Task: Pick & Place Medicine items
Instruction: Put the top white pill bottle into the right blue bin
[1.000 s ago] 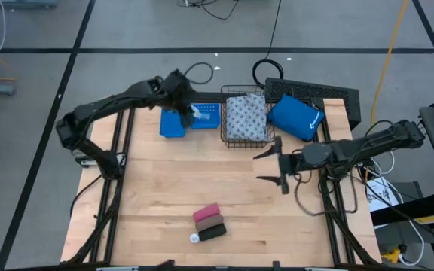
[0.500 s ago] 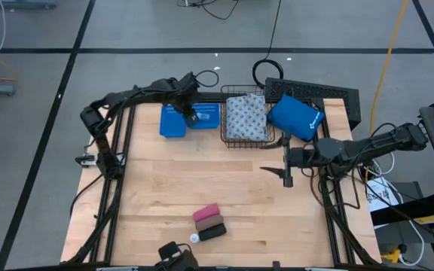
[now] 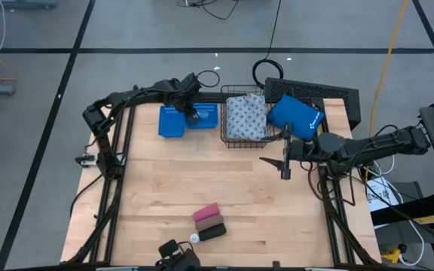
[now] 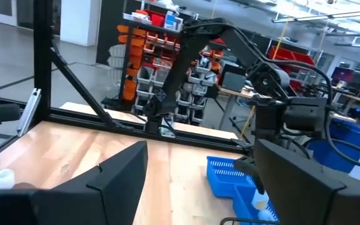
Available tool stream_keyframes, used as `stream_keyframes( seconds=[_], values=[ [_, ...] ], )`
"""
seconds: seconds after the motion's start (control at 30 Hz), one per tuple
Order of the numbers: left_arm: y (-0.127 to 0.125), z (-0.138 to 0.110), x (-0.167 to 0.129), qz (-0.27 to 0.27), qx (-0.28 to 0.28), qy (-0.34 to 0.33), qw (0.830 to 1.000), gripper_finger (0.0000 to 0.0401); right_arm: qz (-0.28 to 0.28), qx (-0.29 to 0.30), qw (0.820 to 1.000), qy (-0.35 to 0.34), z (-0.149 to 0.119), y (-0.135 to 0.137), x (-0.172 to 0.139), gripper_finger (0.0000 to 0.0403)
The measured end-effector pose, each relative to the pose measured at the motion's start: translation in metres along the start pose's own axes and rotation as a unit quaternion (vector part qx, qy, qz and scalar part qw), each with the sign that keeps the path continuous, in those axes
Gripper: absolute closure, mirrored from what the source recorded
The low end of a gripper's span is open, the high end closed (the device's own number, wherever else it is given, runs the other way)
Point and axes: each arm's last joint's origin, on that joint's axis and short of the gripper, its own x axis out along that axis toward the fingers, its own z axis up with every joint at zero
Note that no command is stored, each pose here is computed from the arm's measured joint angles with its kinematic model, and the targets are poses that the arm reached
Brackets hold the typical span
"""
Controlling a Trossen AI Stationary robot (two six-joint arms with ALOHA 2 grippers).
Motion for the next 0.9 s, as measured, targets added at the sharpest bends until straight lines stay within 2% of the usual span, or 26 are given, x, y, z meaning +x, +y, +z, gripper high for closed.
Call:
stream_keyframes(
  seconds=[0.9],
  values=[
    [-0.0067,0.0022,0.0029,-0.026,-0.047,-0.006,0.999,0.0256,0.000,0.001,1.000,0.002,-0.0004,-0.0001,0.0001,0.0121]
  ],
)
